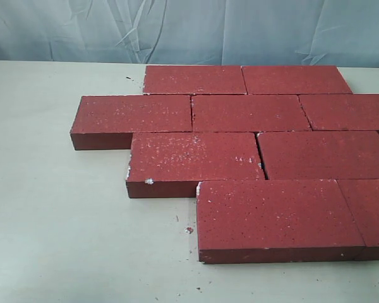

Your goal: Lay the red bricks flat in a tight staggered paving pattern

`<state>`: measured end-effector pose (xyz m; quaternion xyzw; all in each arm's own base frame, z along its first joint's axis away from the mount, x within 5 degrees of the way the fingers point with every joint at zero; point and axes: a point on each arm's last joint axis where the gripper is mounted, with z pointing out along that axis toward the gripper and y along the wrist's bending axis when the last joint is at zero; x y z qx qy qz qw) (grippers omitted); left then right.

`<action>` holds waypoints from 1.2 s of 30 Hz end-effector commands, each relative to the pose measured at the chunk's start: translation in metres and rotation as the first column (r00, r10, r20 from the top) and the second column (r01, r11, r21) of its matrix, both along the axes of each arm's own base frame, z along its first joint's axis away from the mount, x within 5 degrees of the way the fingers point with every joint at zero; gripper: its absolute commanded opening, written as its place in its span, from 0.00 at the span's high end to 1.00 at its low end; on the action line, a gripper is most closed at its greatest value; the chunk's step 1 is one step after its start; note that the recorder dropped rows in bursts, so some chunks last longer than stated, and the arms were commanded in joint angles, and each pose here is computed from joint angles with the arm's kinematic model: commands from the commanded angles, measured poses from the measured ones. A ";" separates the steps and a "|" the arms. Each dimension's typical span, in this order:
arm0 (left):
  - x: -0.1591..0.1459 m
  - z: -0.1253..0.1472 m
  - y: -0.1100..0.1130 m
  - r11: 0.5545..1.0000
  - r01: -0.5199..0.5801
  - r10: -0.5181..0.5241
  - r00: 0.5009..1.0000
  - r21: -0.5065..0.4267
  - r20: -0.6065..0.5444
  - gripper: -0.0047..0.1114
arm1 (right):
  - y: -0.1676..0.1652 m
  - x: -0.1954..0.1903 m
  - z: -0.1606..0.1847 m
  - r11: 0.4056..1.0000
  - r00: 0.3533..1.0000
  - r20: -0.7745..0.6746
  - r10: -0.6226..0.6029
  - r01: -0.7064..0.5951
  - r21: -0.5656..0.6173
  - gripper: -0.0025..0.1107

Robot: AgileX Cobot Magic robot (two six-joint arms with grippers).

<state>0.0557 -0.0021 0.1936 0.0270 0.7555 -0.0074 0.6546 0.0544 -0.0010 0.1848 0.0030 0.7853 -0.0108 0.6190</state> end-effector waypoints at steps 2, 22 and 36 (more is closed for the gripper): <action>0.000 -0.001 0.000 1.000 0.000 0.000 1.000 -0.002 0.008 0.96 | -0.001 0.000 0.000 1.000 1.000 0.011 -0.007 0.007 -0.005 0.99; 0.000 -0.001 0.000 1.000 0.000 0.000 1.000 -0.002 0.006 0.96 | -0.001 0.000 0.000 1.000 1.000 0.011 -0.007 0.007 -0.005 0.99; 0.000 -0.001 0.000 1.000 0.000 0.000 1.000 -0.002 0.006 0.96 | 0.000 0.000 0.000 1.000 1.000 0.012 -0.006 0.006 0.005 0.99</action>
